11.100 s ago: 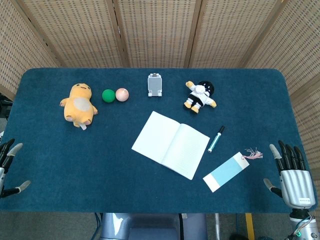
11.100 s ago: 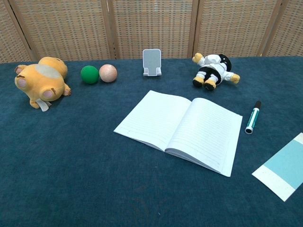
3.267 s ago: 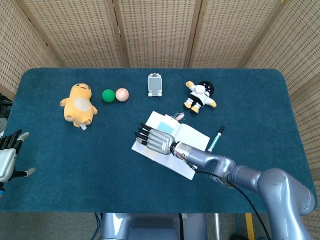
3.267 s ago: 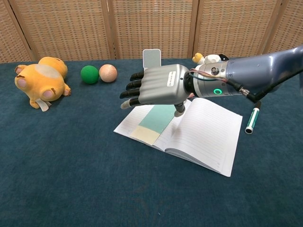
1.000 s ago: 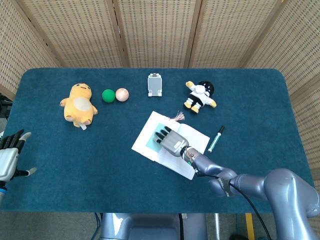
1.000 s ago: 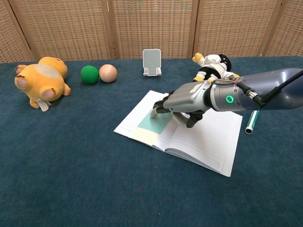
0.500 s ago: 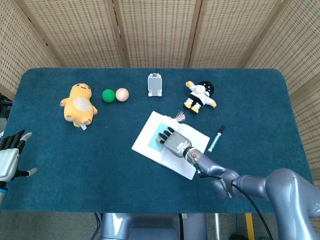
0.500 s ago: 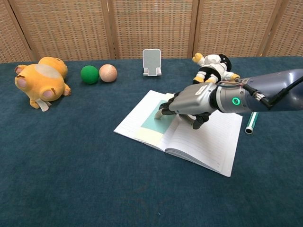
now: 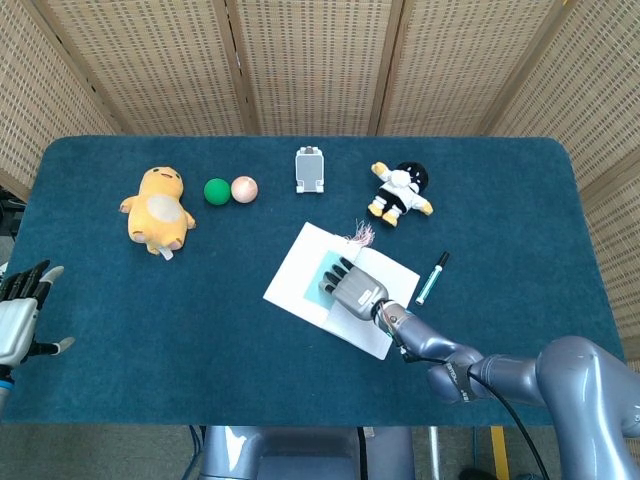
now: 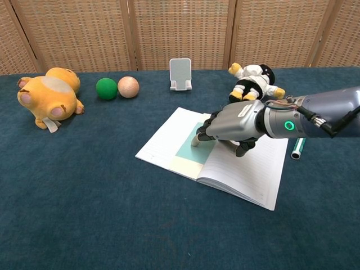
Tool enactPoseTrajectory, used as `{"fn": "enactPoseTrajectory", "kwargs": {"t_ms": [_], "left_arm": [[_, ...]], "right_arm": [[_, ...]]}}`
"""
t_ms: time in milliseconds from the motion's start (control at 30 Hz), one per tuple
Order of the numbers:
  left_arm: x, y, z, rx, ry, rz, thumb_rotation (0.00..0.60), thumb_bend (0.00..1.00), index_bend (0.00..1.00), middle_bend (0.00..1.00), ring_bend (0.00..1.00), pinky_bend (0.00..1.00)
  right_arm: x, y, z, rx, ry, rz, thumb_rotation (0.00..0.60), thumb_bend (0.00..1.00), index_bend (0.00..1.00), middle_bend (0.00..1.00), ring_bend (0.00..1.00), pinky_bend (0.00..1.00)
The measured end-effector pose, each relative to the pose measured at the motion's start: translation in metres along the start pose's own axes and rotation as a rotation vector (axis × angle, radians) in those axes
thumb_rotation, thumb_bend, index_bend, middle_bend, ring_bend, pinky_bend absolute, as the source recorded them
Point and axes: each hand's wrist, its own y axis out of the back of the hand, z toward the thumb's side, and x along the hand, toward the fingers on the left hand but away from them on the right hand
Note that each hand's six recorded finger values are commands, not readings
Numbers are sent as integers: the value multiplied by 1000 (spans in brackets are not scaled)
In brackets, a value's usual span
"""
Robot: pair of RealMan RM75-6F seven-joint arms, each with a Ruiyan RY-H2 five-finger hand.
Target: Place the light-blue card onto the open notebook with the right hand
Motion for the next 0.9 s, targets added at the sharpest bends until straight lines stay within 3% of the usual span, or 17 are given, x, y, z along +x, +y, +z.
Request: {"fn": "enactPoseTrajectory", "kwargs": {"t_ms": [900], "left_arm": [[-1,0,1,1,-4,1,600,0,0,0,0,0]], "right_arm": [[4,-3,4,-8,-22,0,600,1000,104,75,0,19]]}}
